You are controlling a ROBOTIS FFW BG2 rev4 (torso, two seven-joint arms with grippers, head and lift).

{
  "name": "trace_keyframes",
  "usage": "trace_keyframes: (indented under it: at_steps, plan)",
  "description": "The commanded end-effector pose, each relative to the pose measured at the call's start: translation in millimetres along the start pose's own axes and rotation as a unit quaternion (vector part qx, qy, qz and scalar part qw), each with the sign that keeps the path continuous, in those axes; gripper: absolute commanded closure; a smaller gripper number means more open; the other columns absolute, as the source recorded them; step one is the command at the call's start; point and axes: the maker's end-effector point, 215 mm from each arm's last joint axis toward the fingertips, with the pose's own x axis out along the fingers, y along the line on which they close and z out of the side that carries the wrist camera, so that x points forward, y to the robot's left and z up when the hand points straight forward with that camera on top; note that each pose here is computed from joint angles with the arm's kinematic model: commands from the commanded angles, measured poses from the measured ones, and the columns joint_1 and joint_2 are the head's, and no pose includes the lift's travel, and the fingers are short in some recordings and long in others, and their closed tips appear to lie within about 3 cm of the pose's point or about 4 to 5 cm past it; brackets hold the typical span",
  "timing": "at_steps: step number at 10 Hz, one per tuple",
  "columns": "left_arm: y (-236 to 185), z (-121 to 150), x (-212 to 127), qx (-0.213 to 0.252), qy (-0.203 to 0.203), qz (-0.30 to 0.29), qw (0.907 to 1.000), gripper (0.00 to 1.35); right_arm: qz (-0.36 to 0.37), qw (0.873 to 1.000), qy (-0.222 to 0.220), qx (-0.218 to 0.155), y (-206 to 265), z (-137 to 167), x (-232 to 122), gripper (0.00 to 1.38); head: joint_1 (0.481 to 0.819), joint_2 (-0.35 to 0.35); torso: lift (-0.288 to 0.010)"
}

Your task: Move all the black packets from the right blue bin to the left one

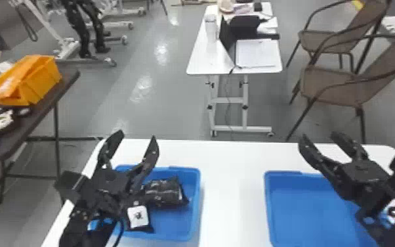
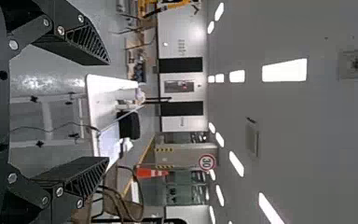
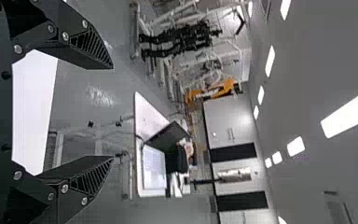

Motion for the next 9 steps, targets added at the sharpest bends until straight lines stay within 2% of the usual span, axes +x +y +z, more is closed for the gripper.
trace_keyframes:
  at_steps: [1,2,3,4,5,7,8,9]
  plan:
    - [-2.9,-0.6,-33.5,0.030,0.014,0.000,0.9995,0.31,-0.035,0.999,0.001,-0.008,-9.2,-14.1,-36.3,0.37,0.695,0.109,0.000]
    - [1.9,-10.7,-57.3,0.024,0.034,0.006,0.9991,0.28,-0.054,0.998,0.017,-0.002,-16.9,-30.4,-59.4,0.37,0.695,0.099,0.000]
    - [-0.5,-8.5,-76.1,0.037,0.045,0.003,0.9983,0.21,-0.077,0.996,0.046,-0.001,-24.9,-54.0,-99.5,0.37,0.695,0.094,0.000]
    - [-2.5,-11.0,-88.1,0.043,0.058,0.018,0.9972,0.17,-0.100,0.992,0.072,-0.003,-28.2,-72.5,-134.3,0.37,0.695,0.089,0.000]
    - [-7.8,-13.5,-94.9,0.021,0.058,0.056,0.9965,0.16,-0.116,0.990,0.082,0.007,-28.7,-83.2,-152.6,0.37,0.695,0.082,0.000]
    - [-12.0,-13.8,-95.1,-0.008,0.054,0.092,0.9943,0.17,-0.098,0.992,0.076,-0.021,-20.6,-79.4,-145.3,0.37,0.695,0.072,0.000]
    - [-17.5,-23.9,-96.5,-0.033,0.068,0.102,0.9919,0.17,-0.083,0.994,0.071,-0.025,-16.0,-76.0,-139.3,0.37,0.695,0.067,0.000]
    - [-19.5,-34.8,-101.4,-0.035,0.088,0.107,0.9897,0.17,-0.084,0.994,0.071,-0.027,-16.9,-75.1,-139.9,0.37,0.695,0.073,0.000]
